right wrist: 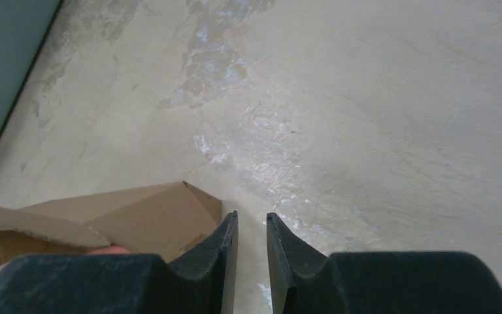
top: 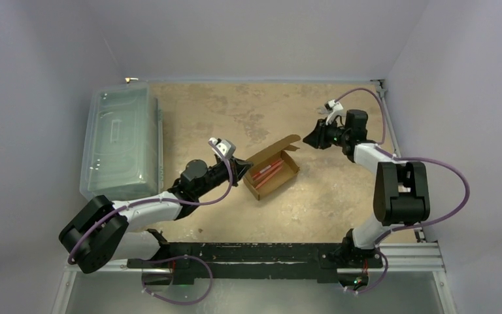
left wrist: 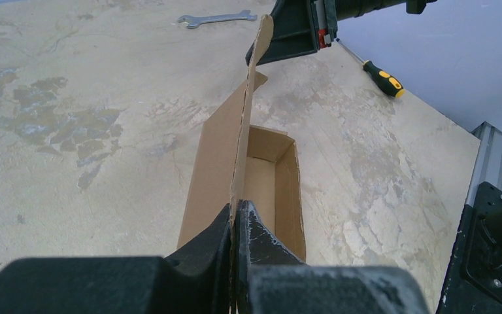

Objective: Fold the paper box

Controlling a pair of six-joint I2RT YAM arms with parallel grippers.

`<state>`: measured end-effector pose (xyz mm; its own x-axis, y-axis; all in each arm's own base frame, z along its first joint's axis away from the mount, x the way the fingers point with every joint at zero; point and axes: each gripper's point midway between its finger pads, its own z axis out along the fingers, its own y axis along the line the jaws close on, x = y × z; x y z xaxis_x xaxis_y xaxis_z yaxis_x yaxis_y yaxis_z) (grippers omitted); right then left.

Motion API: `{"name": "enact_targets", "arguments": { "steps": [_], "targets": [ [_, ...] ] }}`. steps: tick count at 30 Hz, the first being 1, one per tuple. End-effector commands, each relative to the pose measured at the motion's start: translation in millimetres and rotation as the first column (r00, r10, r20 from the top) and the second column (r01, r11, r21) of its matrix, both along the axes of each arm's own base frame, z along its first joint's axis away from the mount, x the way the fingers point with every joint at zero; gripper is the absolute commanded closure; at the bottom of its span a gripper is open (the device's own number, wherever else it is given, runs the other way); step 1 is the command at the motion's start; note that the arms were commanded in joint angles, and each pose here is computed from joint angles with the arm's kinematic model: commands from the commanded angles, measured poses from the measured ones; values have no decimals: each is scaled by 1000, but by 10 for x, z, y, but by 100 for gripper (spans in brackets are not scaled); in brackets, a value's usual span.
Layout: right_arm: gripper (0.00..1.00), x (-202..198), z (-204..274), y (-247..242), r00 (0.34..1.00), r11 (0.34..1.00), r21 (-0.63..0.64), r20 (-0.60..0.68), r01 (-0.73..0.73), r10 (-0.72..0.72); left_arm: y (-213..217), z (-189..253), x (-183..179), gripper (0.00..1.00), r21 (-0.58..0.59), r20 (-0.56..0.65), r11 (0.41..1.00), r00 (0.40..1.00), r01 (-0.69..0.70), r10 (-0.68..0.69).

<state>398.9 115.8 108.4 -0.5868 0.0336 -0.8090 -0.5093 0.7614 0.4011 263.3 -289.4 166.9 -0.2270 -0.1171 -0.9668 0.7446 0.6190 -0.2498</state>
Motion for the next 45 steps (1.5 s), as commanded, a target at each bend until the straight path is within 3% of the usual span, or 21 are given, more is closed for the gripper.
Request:
{"name": "enact_targets", "arguments": {
  "steps": [1,29,45],
  "targets": [
    [75,-30,149,252,996,994,55,33,-91,89,58,25,29,100,-28,-19,999,999,-28,28],
    [85,-372,194,705,933,927,110,42,-359,356,50,107,57,100,-71,-31,997,999,-39,37],
    [93,-422,212,755,924,915,135,28,-381,381,60,106,81,100,-72,-33,996,998,-48,45]
  ]
}}
